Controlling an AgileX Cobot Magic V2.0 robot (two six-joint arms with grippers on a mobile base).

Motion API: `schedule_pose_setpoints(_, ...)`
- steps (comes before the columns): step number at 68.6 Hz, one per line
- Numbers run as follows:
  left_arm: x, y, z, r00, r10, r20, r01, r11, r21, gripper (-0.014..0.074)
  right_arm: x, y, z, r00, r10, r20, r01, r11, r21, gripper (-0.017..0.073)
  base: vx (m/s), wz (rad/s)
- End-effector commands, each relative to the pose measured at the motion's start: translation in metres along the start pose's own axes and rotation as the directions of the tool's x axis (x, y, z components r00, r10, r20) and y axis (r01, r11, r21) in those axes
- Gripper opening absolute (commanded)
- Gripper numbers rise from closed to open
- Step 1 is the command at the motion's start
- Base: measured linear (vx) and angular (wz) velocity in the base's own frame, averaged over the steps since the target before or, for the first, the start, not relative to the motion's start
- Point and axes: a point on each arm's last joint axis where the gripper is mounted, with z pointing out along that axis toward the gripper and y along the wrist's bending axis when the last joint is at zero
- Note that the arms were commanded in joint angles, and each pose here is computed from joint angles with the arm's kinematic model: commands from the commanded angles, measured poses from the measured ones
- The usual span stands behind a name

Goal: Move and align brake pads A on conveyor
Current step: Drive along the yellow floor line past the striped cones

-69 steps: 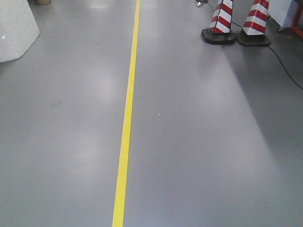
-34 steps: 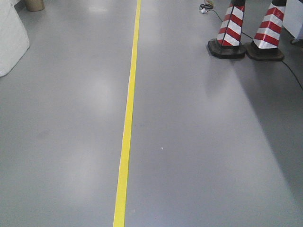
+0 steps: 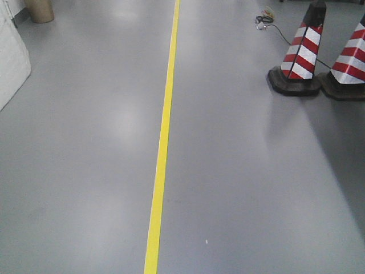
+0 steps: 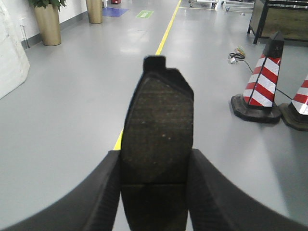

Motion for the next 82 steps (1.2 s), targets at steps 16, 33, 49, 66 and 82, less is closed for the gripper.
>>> schedule_pose_setpoints(16,-0.0175,-0.0016,-0.0042,0.992,-0.007,0.123,0.005,1.000,0.013,-0.0006,-0.0178,-0.0012,-0.0029,0.993,-0.012,0.118,0.011,1.000,0.011,-0.0006,0.76,-0.06)
schedule_pose_setpoints(33,-0.0175,-0.0016,-0.0042,0.992,-0.007,0.123,0.005,1.000,0.013,-0.0006,-0.0178,-0.0012,-0.0029,0.993,-0.012,0.118,0.011,1.000,0.011,-0.0006,0.76,-0.12)
schedule_pose_setpoints(49,-0.0175,-0.0016,-0.0042,0.992,-0.007,0.123,0.005,1.000,0.013,-0.0006,-0.0174,-0.0012,-0.0028,0.993,-0.012,0.114,0.011,1.000,0.011,-0.0006,0.74,-0.06)
schedule_pose_setpoints(66,-0.0175,-0.0016,-0.0042,0.992,-0.007,0.123,0.005,1.000,0.013,-0.0006,-0.0171,-0.0012,-0.0028,0.994,-0.012,0.111,0.011,1.000,0.010,-0.0006,0.74,-0.03)
schedule_pose_setpoints(82,-0.0175,-0.0016,-0.0042,0.992,-0.007,0.123,0.005,1.000,0.013,-0.0006,-0.0170,-0.0012,-0.0025,0.994,-0.013,0.109,0.012,1.000,0.011,-0.0006,0.71,-0.02)
